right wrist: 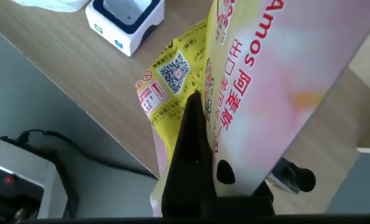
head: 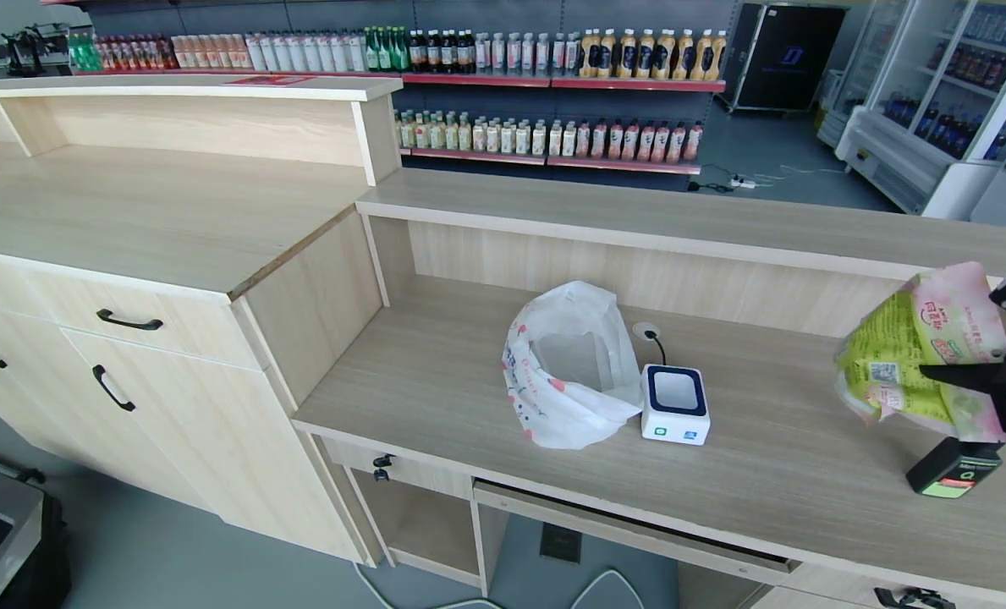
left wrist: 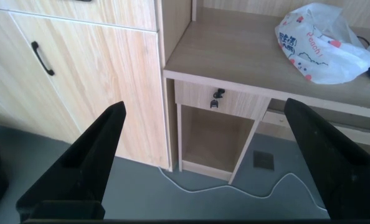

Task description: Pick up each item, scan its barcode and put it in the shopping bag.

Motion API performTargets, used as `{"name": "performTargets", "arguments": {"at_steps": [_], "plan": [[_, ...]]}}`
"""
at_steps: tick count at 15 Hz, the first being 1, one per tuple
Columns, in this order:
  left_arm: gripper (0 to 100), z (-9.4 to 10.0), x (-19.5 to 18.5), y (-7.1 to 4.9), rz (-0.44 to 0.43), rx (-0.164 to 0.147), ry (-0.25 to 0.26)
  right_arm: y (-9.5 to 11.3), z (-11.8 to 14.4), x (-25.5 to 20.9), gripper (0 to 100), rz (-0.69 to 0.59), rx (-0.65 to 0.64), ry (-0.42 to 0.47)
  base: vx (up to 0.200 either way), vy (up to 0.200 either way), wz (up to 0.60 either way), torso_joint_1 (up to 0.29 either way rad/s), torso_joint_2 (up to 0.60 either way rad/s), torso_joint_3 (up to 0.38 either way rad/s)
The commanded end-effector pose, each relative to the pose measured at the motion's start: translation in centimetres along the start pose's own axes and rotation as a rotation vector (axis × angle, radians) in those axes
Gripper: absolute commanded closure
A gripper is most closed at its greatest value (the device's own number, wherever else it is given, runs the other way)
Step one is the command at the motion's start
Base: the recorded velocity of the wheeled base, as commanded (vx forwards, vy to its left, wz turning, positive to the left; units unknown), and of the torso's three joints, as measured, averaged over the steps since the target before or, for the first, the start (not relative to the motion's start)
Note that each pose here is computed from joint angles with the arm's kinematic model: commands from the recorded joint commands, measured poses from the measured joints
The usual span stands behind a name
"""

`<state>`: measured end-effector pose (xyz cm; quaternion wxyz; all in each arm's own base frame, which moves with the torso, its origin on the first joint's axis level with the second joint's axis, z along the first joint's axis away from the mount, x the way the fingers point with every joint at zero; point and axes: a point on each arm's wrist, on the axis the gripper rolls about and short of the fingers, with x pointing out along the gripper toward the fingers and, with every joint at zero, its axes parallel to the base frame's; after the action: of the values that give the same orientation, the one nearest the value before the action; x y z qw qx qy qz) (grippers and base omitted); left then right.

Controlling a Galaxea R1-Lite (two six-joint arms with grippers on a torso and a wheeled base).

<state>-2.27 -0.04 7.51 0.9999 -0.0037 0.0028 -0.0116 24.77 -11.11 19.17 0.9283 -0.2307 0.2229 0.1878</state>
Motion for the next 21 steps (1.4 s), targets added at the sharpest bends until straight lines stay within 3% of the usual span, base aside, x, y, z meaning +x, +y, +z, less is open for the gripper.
{"name": "performTargets", "arguments": {"at_steps": [1,5,7,10,15,21], "plan": [[0,0.0,0.0,0.0,0.000,0.000,0.001,0.6,1.0,-0.1,100,-0.029,0.061,0.014,0.000,0.000,0.60,0.002,0.01,-0.002],[0,0.0,0.0,0.0,0.000,0.000,0.001,3.5,7.4,4.3,100,-0.204,0.474,-0.026,0.000,0.000,0.60,-0.001,0.00,0.001],[0,0.0,0.0,0.0,0.000,0.000,0.001,5.4,8.4,6.5,100,-0.186,0.533,-0.001,0.000,0.000,0.60,0.005,0.00,0.002],[0,0.0,0.0,0.0,0.000,0.000,0.001,7.0,7.7,10.4,100,-0.115,0.607,0.064,0.000,0.000,0.00,0.000,0.00,0.000],[0,0.0,0.0,0.0,0.000,0.000,0.001,5.7,6.5,15.8,100,-0.134,0.632,0.037,0.000,0.000,0.00,0.000,0.00,0.000],[0,0.0,0.0,0.0,0.000,0.000,0.001,4.6,4.8,18.8,100,-0.156,0.675,0.046,0.000,0.000,0.00,0.000,0.00,0.000]]}}
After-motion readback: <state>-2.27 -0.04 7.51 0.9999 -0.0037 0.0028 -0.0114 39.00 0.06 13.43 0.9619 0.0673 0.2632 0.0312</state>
